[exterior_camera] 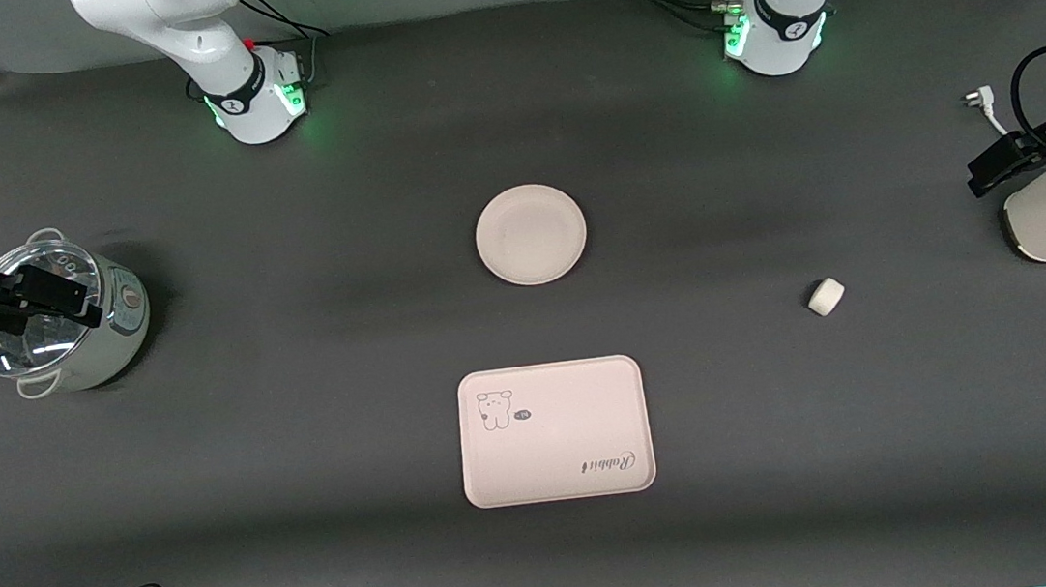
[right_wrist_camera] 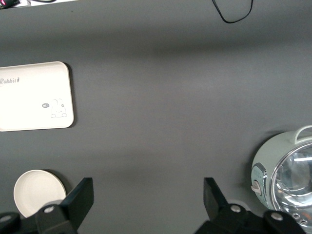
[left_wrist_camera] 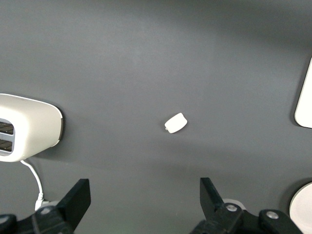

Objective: Place bun in plate and plate on tray
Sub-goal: 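Move the left gripper down toward the white bun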

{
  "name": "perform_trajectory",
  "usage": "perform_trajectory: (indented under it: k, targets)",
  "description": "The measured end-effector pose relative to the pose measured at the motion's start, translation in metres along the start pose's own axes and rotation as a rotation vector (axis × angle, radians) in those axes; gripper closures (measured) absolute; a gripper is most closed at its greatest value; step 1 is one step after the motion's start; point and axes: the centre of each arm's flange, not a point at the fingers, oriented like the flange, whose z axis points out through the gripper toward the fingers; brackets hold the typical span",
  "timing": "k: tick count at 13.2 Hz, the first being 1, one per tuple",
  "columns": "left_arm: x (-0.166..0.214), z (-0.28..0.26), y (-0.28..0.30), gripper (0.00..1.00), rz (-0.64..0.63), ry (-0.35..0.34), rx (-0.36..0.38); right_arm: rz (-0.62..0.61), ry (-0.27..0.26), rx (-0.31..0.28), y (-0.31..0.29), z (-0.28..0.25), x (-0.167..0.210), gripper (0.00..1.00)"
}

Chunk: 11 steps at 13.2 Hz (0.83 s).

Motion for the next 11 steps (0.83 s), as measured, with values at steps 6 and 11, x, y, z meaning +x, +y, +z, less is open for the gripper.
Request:
perform_trajectory:
  k: [6, 11]
  targets:
    - [-0.002, 0.001, 0.0, 0.0, 0.001, -0.015, 0.003, 0.0, -0.007, -0.004, 0.0, 0.002, -0.001, 0.0]
    - [-0.004, 0.01, 0.002, 0.0, 0.009, -0.064, 0.012, -0.001, -0.019, -0.005, 0.001, 0.008, -0.001, 0.0]
